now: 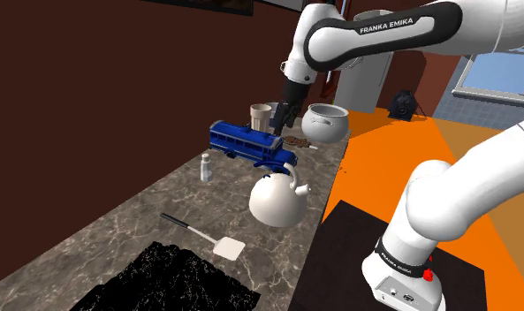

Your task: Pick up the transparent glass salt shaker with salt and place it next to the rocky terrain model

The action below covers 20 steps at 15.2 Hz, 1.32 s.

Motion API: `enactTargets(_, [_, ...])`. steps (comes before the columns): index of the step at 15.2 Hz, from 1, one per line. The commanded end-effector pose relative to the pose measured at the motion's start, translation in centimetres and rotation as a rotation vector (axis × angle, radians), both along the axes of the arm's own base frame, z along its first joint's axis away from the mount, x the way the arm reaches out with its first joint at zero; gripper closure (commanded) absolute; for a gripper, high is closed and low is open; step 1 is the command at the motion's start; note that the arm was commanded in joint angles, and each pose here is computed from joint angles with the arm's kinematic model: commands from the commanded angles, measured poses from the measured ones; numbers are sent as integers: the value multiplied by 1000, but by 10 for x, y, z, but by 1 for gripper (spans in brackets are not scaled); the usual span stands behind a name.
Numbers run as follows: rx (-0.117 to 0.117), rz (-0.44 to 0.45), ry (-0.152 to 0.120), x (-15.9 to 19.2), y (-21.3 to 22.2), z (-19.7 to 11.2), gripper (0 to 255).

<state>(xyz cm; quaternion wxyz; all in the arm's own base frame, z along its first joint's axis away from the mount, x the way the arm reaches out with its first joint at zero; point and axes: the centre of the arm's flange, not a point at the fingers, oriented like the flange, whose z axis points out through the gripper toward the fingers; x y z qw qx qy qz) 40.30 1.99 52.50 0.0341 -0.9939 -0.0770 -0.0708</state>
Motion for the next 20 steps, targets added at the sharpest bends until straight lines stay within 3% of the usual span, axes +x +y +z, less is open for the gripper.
enactTargets(1, [8,11,-9,20,5,-15,0])
enactTargets(20, [79,117,-76,206,88,-143,0])
